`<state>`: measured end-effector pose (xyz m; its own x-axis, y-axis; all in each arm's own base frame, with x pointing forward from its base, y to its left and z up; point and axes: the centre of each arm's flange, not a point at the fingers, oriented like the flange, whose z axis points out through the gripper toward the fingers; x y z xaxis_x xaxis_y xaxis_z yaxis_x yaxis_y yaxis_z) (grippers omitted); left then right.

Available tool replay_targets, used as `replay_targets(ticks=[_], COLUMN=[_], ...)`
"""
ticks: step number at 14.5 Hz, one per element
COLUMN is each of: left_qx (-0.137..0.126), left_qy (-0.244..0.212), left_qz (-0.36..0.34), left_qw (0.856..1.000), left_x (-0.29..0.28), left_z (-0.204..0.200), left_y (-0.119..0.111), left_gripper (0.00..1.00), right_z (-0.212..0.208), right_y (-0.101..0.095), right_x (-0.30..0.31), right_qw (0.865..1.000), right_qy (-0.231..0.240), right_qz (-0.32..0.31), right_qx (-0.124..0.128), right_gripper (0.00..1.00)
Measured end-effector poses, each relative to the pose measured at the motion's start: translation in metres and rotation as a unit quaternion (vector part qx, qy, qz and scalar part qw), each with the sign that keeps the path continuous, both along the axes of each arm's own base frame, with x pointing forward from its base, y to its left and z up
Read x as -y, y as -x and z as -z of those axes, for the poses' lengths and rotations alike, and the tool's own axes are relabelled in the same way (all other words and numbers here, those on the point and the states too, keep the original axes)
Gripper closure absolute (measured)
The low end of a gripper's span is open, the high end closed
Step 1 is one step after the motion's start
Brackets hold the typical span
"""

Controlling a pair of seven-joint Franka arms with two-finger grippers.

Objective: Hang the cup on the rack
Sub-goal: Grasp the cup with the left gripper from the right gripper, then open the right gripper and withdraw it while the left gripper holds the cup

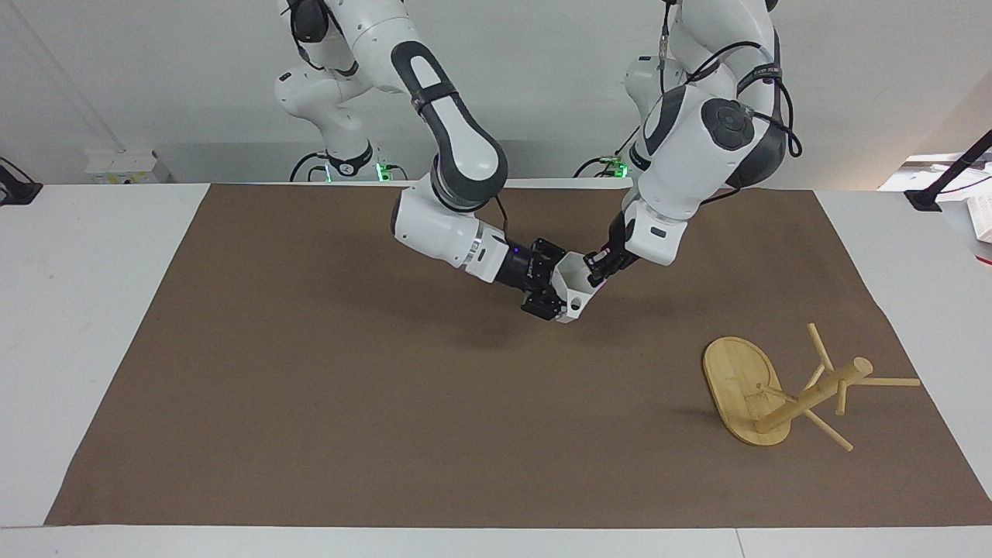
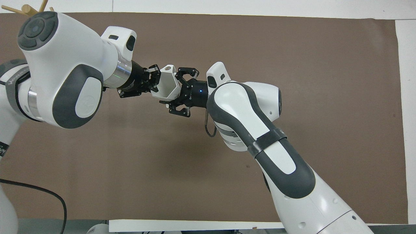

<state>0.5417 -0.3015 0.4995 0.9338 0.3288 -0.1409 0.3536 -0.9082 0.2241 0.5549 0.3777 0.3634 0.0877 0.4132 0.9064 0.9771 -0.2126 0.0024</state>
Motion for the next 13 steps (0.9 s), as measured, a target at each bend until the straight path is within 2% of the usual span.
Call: replay_targets(ticks=[1, 3, 4, 9, 11, 13], left_qx=[0.003, 0.012, 0.017, 0.027, 0.039, 0.057], left_qy=[0.000, -0.010, -0.017, -0.026, -0.039, -0.064], left_qz=[0.010, 0.032, 0.039, 0.051, 0.080, 0.122], left_qw=[1.000, 0.999, 0.999, 0.998, 0.995, 0.989], left_x=[0.000, -0.002, -0.004, -0.006, -0.009, -0.013], left_z=[0.000, 0.001, 0.001, -0.001, 0.000, 0.000], left_y=[0.000, 0.000, -0.001, -0.004, -0.005, -0.007], left_gripper=[0.93, 0.95, 0.95, 0.95, 0.95, 0.95], right_z=[0.000, 0.000, -0.001, 0.000, 0.003, -0.001], right_y=[0.000, -0.001, -0.002, -0.016, -0.036, -0.057], right_x=[0.000, 0.001, 0.002, 0.035, 0.090, 0.174], right_qw=[1.000, 1.000, 1.000, 1.000, 0.999, 0.998], right_qy=[0.000, 0.001, 0.001, -0.019, -0.024, 0.003], right_qz=[0.000, 0.003, 0.004, -0.003, -0.027, -0.068], right_qx=[0.000, 0.001, 0.001, -0.006, 0.001, 0.006], right_gripper=[0.22, 0.04, 0.00, 0.00, 0.00, 0.00])
